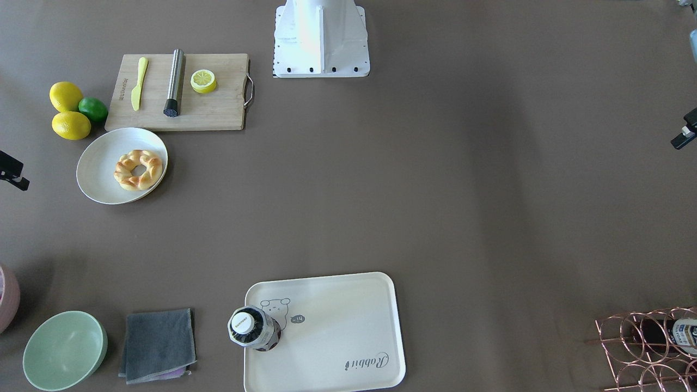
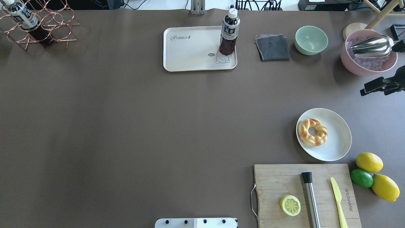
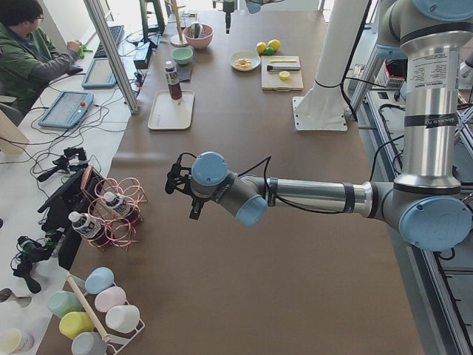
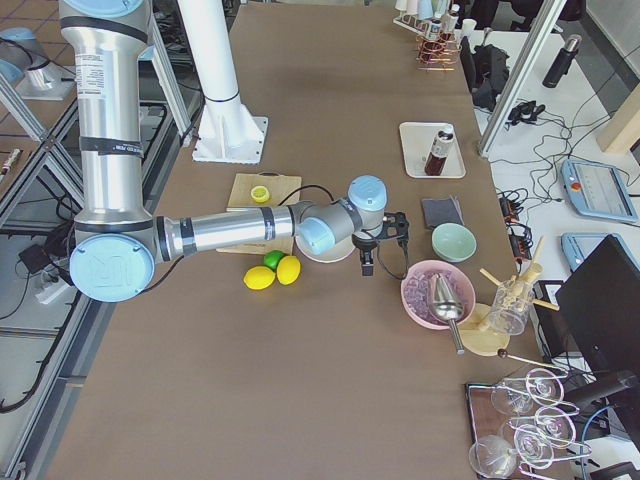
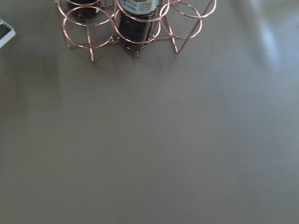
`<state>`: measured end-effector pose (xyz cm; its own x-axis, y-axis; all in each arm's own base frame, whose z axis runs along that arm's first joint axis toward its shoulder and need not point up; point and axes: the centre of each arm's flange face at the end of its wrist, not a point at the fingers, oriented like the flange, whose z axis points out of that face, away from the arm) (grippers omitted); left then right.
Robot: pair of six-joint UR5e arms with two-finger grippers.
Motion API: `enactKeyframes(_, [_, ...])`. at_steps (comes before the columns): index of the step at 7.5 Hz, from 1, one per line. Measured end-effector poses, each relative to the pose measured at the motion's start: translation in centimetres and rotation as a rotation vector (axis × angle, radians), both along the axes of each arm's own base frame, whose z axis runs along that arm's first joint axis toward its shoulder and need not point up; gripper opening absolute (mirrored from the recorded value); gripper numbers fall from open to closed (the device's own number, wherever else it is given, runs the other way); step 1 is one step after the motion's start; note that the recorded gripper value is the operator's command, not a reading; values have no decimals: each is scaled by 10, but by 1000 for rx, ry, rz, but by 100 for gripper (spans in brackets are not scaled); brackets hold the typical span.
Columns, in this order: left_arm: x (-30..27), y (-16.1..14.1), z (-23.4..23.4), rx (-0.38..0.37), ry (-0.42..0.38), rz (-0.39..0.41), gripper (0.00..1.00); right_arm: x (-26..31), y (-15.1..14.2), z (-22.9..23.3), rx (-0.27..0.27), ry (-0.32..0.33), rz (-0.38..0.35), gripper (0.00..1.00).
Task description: Place donut on tray
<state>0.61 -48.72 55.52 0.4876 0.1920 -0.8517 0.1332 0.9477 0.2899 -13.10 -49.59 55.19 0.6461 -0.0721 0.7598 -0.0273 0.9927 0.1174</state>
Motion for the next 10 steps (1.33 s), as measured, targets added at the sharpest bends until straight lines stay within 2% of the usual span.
enactKeyframes(2, [28, 2, -17, -7, 53, -7, 99, -41, 18, 10, -36, -54, 41, 90])
enactKeyframes(5, [46, 2, -26, -1, 73, 7, 99, -78, 59, 28, -63, -99, 48, 63])
enactKeyframes(6, [48, 1, -28, 3, 74, 8, 99, -79, 75, 38, -64, -101, 40, 57])
enactKeyframes(7, [48, 1, -28, 5, 74, 8, 99, -78, 86, 46, -63, -99, 33, 39])
enactKeyframes(8, [48, 1, -29, 8, 75, 8, 99, -81, 92, 51, -60, -94, 26, 25])
enactKeyframes(9, [48, 1, -31, 13, 76, 8, 99, -85, 97, 54, -60, -87, 22, 24])
enactKeyframes(10, [48, 2, -32, 15, 77, 8, 99, -89, 99, 56, -60, -82, 18, 13])
